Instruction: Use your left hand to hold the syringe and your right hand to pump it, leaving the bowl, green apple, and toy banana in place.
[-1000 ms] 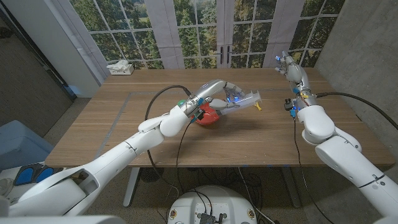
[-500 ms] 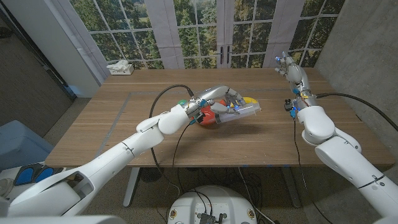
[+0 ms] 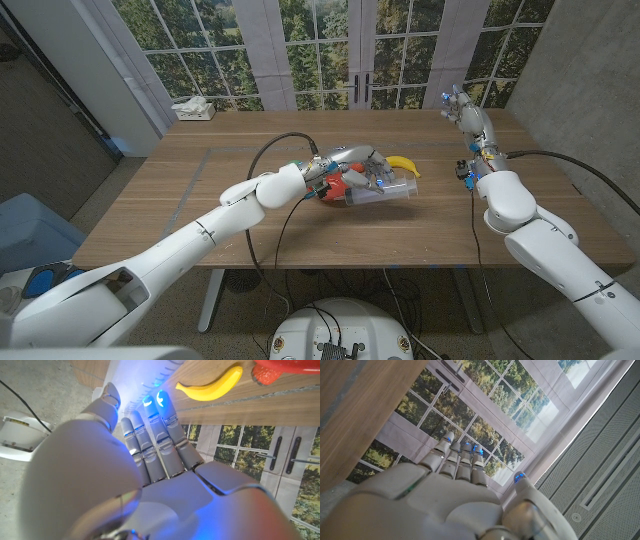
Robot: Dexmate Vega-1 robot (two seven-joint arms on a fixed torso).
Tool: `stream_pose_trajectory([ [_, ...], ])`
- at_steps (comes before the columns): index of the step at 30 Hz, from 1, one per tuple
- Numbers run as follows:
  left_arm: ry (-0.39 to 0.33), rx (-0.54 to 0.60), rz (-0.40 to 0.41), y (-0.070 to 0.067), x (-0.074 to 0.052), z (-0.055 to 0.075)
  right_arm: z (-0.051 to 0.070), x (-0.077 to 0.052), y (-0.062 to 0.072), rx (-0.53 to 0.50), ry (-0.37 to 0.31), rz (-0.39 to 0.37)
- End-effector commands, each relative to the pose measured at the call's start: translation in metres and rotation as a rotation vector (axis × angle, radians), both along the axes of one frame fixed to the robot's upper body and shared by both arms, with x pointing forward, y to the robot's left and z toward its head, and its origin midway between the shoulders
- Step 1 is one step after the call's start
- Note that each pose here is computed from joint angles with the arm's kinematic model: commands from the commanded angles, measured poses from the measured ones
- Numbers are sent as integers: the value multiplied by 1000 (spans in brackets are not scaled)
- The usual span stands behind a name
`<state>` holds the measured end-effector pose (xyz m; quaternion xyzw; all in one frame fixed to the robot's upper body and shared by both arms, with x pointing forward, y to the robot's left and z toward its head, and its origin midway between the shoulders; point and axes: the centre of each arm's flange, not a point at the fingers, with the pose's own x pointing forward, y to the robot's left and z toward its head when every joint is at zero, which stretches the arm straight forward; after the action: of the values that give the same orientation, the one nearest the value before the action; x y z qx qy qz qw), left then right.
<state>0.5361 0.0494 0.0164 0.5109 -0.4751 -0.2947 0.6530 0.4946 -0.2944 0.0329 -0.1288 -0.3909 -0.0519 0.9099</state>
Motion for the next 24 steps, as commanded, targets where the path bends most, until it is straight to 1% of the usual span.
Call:
stream_pose_trajectory([
  [1, 52, 98, 53, -9, 6, -5, -3, 0, -2, 4, 6, 1],
  [4, 66, 125, 73, -11, 8, -8, -3, 0, -2, 3, 7, 4],
  [10, 65, 132, 89, -11, 8, -8, -4, 0, -3, 4, 7, 5],
  [15, 65, 158, 103, -11, 8, -9, -4, 0, -3, 2, 5, 8],
  [19, 71, 204, 121, -13, 8, -8, -4, 1, -3, 5, 6, 11],
  [24, 43, 234, 151, -14, 7, -7, -4, 1, -3, 4, 3, 13],
])
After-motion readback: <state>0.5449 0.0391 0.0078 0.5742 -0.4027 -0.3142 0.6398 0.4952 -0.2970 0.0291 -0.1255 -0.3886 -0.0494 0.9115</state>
